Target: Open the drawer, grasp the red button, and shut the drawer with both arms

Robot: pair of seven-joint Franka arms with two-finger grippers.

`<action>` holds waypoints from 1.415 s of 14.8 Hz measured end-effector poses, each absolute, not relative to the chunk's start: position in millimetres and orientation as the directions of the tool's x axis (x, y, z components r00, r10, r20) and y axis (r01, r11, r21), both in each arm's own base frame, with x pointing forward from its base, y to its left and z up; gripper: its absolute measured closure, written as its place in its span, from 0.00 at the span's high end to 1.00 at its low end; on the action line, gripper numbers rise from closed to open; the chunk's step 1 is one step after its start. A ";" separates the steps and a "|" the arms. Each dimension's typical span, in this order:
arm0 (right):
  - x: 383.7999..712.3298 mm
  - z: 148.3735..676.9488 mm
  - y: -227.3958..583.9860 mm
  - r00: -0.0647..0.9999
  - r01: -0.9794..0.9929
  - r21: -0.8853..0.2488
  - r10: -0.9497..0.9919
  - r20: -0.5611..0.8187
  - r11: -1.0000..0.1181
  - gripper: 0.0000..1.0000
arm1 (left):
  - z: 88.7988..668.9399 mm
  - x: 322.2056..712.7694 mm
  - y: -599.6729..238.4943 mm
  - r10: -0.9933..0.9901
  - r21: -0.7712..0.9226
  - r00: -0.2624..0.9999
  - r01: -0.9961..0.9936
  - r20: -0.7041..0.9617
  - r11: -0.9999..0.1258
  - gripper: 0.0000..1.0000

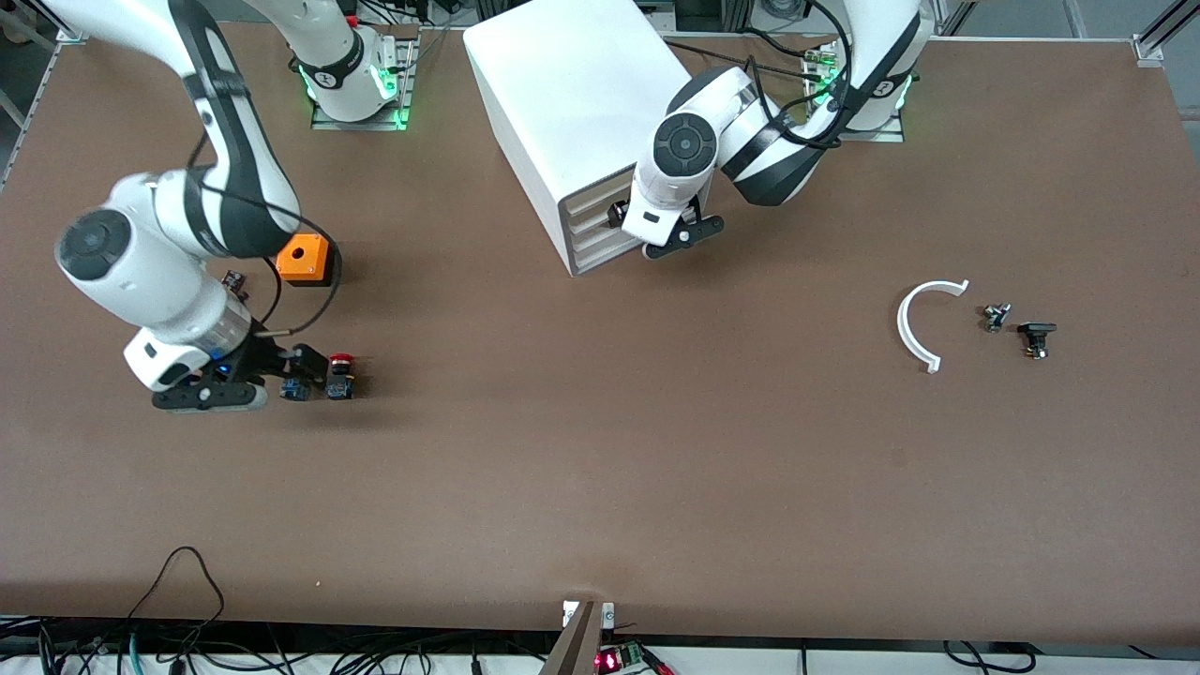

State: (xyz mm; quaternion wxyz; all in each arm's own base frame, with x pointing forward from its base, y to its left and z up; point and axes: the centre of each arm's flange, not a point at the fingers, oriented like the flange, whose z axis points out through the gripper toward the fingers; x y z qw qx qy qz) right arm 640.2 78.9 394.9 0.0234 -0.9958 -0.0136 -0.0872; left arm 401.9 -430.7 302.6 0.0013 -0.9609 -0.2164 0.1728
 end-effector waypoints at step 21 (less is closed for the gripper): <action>565.7 612.9 60.4 0.999 0.028 0.004 0.028 0.015 -1.000 1.00 | 536.3 610.7 -149.1 -0.143 -0.040 0.988 -0.145 -0.065 -0.989 1.00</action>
